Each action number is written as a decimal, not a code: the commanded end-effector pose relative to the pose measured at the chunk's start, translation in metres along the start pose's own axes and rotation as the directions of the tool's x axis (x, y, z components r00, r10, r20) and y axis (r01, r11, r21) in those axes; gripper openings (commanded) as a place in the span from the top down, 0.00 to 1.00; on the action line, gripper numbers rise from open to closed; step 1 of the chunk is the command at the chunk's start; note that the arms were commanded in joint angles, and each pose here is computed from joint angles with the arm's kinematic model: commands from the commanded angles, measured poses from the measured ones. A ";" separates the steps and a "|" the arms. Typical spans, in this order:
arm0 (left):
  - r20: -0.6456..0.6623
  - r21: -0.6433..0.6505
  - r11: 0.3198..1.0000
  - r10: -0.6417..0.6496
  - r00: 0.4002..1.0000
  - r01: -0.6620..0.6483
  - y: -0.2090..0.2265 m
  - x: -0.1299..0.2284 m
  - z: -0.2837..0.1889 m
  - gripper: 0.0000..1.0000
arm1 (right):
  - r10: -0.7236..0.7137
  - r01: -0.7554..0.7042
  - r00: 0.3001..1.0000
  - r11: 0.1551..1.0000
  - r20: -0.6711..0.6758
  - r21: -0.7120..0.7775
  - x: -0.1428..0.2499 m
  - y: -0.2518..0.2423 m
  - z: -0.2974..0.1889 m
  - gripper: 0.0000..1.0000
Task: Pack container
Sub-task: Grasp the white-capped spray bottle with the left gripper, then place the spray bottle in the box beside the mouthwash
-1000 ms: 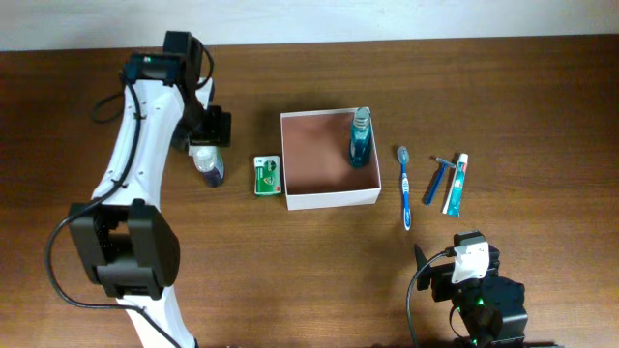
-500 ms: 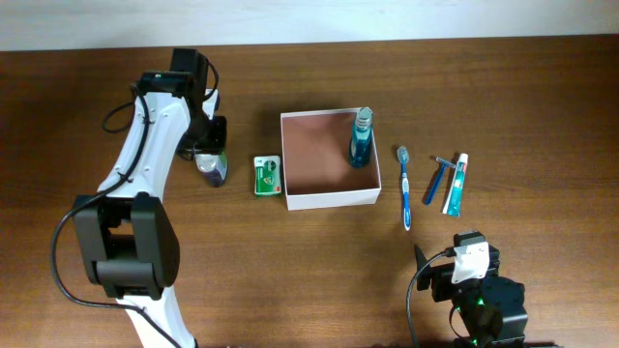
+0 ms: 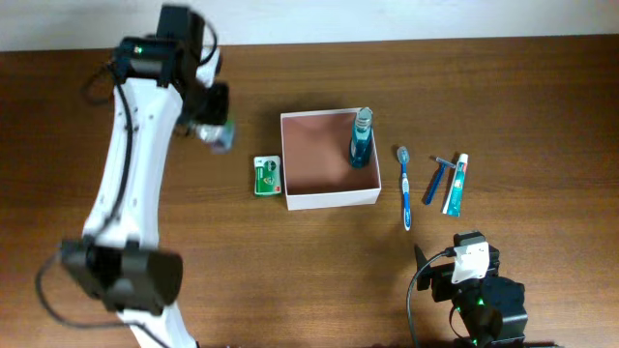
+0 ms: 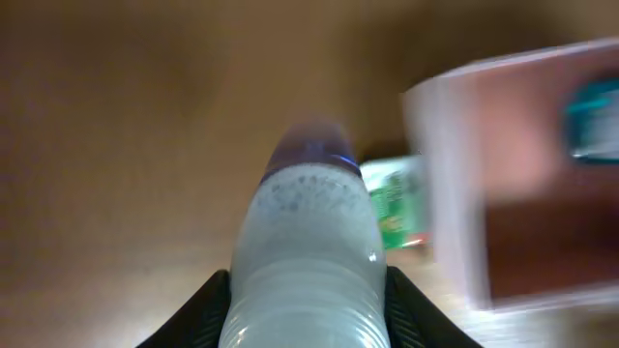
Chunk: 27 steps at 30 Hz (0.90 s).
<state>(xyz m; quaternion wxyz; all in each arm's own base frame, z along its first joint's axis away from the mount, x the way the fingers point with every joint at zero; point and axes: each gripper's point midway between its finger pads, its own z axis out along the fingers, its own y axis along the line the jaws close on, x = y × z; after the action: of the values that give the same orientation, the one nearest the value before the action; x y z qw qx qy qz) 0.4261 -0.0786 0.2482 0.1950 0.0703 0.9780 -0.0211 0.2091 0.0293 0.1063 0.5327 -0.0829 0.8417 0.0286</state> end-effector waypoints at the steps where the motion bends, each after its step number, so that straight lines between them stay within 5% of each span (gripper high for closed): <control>1: 0.170 0.125 0.987 0.079 0.982 -0.101 -0.070 -0.005 -0.069 0.83 | -0.002 0.002 1.000 1.000 0.003 0.006 0.001 -0.001 0.001 0.01; 6: 0.143 0.173 0.974 0.120 0.983 -0.144 -0.119 -0.001 -0.046 0.82 | -0.002 0.002 1.000 1.000 0.003 0.006 0.001 -0.001 0.001 0.01; 15: -0.001 0.185 0.972 0.148 0.989 -0.146 -0.169 0.004 0.063 0.82 | -0.002 0.002 1.000 1.000 0.003 0.006 0.001 -0.001 0.001 0.01; 22: -0.010 0.191 0.957 0.224 0.975 -0.218 -0.193 0.003 0.119 0.73 | -0.002 0.002 1.000 1.000 0.003 0.006 0.001 -0.001 0.001 0.01; 24: 0.003 0.195 0.953 0.237 0.971 -0.233 -0.199 0.001 0.124 0.62 | -0.002 0.002 1.000 1.000 0.003 0.006 0.001 -0.001 0.001 0.01; 27: 0.012 0.197 0.951 0.240 0.971 -0.238 -0.202 0.000 0.127 0.31 | -0.002 0.002 1.000 1.000 0.003 0.006 0.001 -0.001 0.001 0.01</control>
<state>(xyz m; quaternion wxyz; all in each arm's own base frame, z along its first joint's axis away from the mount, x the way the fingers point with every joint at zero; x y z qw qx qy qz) 0.4414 -0.2819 0.1219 0.1640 0.1984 0.9623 -0.0880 0.2091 0.0293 0.1063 0.5327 -0.0831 0.8417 0.0285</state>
